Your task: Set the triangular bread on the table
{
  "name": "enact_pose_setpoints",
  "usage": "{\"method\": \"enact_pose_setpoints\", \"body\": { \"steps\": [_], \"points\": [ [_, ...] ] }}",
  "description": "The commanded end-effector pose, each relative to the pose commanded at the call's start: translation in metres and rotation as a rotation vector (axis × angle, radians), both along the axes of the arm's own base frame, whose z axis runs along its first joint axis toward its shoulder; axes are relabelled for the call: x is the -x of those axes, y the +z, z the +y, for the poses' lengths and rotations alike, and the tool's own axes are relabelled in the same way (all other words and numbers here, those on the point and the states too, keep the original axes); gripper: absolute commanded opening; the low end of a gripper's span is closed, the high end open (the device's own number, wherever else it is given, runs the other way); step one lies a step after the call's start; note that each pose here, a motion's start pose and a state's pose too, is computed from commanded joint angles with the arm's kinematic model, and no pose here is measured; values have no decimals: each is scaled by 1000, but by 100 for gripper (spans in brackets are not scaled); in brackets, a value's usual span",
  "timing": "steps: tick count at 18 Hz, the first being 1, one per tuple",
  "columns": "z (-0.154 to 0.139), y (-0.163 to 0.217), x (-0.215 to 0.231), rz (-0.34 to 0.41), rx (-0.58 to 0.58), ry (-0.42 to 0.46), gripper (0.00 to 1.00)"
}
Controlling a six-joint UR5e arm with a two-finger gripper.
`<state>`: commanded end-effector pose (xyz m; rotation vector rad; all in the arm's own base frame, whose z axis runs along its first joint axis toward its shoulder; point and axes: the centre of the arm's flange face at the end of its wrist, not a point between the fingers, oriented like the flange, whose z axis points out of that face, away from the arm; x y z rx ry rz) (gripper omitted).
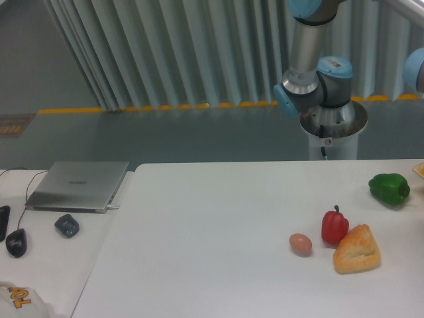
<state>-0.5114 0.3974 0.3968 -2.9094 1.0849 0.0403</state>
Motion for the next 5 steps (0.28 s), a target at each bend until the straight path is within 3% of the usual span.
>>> {"method": "enact_pose_setpoints", "body": {
  "steps": [5],
  "points": [
    [-1, -3, 0, -4, 2, 3, 100]
  ]
}}
